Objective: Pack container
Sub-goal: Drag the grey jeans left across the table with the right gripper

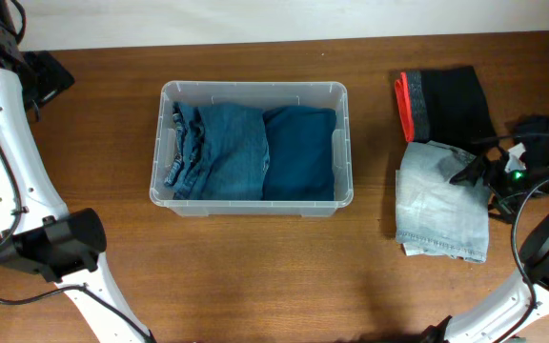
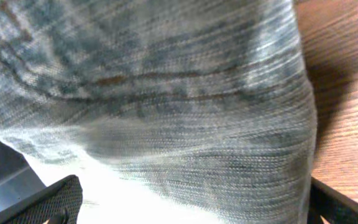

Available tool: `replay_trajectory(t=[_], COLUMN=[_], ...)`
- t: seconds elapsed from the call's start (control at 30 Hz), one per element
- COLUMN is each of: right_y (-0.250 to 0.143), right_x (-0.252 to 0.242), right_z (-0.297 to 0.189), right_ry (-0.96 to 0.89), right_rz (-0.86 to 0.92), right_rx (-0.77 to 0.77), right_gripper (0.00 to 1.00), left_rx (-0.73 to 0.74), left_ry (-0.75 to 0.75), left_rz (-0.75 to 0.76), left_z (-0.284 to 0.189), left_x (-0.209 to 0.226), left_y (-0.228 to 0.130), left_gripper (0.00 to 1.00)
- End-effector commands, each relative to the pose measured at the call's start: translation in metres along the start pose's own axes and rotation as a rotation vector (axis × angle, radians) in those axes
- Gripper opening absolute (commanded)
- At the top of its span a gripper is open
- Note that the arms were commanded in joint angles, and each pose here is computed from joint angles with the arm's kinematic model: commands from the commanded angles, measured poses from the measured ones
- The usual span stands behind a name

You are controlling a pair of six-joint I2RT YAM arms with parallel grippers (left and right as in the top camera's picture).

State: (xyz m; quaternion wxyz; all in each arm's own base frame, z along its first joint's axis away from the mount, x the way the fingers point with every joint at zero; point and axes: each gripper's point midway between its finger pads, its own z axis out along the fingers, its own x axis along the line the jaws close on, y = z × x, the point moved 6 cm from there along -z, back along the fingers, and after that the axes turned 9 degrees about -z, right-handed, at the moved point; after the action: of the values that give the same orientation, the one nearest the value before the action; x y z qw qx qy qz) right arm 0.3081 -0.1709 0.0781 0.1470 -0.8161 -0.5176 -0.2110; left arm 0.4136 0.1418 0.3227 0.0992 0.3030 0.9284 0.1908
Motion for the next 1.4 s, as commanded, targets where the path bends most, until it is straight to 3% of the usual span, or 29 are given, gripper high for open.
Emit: replay_trajectory(t=[0.0,0.43,0.83,0.93,1.1,1.37], right_y=[-0.003,-0.019,-0.025,-0.025,-0.026,-0.026], right_x=[0.008,0.001,0.010,0.010,0.010,0.016], right_z=[0.010,0.048,0.062,0.062,0.062,0.061], right_ry=[0.100,0.075,0.133,0.133,0.134,0.188], right_rz=[-0.098,-0.241,-0.260,-0.259,-0.255,-0.249], right_rx=[0.005,0.014,0.005,0.005,0.011,-0.003], right_gripper=[0.98,0.98,0.99,0.62,0.60,0.37], left_rx=[-0.010,-0.009,-0.010,-0.010,-0.010,-0.010], left_ry=[-0.002,-0.001,-0.002,-0.002,-0.002,-0.002], left_rz=[-0.008,-0.008,-0.008,-0.008,-0.008,-0.008], left_z=[-0.006,-0.006,-0.006,-0.006,-0.006,-0.006], left_x=[0.002,0.002,0.002,0.002,0.002,0.002], left_y=[0.000,0.000,0.000,0.000,0.000,0.000], left_gripper=[0.99,0.99,0.99,0.99,0.99,0.99])
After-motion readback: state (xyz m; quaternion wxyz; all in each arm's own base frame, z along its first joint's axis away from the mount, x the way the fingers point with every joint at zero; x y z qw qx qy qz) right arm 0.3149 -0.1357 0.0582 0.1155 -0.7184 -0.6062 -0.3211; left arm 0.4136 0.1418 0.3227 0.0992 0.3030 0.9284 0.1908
